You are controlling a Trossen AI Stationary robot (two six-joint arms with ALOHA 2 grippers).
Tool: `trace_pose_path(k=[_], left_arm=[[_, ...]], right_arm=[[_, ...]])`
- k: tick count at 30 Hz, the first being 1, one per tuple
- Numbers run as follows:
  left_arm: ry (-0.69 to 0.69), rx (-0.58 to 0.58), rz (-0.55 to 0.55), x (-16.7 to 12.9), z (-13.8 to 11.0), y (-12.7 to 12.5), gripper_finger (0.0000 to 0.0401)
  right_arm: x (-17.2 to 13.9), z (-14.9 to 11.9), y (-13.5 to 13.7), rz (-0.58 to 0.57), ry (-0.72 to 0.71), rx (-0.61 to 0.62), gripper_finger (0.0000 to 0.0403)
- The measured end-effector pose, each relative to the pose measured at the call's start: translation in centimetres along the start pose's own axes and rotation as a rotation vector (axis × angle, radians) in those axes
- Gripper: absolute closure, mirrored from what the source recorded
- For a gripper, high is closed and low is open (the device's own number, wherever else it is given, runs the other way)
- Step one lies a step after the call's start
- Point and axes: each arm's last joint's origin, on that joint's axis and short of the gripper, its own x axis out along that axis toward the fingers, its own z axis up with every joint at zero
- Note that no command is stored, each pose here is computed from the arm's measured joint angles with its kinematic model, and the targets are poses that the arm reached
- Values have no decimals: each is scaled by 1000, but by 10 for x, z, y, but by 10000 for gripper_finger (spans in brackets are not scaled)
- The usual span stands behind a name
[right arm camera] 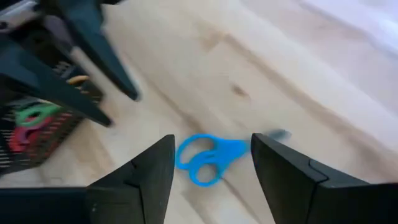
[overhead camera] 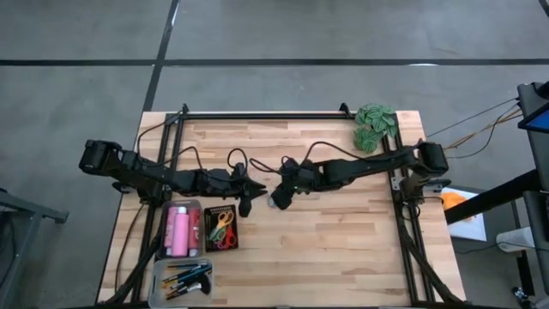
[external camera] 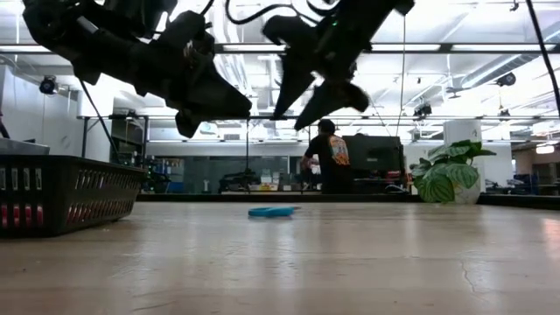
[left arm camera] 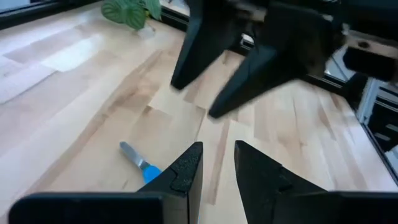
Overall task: Pick & Place Paint Supplies
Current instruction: Put the blue scissors into the black bin
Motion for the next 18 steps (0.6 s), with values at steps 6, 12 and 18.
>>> trace_pose_path(k=[6,12,18], left_arm=[[8,0,2,0,-1,0,307],[18,-1,6,0,-2,1,307],[20,-5,6,0,-2,0,307]], right_arm=[[-28,-1,-1,-26,-38,-29,199],[-50,-15,5,29,-54,-90,236],[-69,-43,6,36,-185,-121,285]])
